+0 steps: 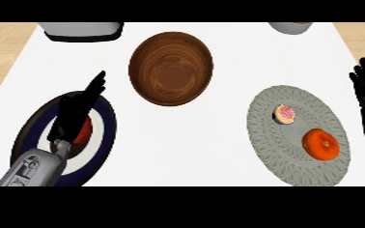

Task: Pick the cupcake from the placemat and place it in the bowl

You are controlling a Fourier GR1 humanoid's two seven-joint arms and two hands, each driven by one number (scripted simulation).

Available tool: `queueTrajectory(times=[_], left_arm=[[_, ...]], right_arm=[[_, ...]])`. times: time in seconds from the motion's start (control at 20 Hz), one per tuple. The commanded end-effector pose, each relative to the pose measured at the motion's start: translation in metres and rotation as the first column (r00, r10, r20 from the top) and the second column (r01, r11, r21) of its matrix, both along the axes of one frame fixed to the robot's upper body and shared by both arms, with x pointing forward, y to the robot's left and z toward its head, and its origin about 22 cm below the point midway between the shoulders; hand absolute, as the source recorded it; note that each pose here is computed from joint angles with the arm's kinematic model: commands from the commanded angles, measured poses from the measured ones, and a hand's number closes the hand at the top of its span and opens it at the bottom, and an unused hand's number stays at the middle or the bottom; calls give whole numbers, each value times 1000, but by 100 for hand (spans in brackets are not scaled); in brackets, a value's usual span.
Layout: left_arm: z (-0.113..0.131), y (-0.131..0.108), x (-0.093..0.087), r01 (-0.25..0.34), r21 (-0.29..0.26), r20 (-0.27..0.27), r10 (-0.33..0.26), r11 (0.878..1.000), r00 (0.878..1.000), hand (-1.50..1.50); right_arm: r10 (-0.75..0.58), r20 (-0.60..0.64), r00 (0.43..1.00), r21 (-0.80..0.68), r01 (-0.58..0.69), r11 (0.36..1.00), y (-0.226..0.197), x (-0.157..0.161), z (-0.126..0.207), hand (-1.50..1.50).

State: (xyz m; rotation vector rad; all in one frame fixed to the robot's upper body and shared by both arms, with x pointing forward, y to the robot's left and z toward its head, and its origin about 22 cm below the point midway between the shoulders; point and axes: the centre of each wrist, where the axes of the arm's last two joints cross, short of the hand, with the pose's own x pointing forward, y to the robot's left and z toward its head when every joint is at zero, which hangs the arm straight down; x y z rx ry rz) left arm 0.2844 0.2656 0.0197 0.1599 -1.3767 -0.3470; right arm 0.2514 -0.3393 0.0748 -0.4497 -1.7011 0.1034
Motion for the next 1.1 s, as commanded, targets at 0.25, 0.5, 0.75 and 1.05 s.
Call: queueTrajectory(times=[0.25,0.5,0.75,1.05], left_arm=[[11,-47,-7,81,-362,127,-37,929,991,0],[14,-80,-21,128,-415,73,-108,901,992,0],[9,-66,-8,113,-412,80,-88,904,993,0],[4,-67,-27,133,-402,74,-112,906,991,0]], right_arm=[[46,28,999,-211,-39,977,-9,-18,16,150],[-322,87,943,-231,333,914,3,-44,-60,-150],[-56,22,998,-439,60,896,36,-51,-28,-150],[-312,-150,938,-716,114,689,17,-44,12,-150]])
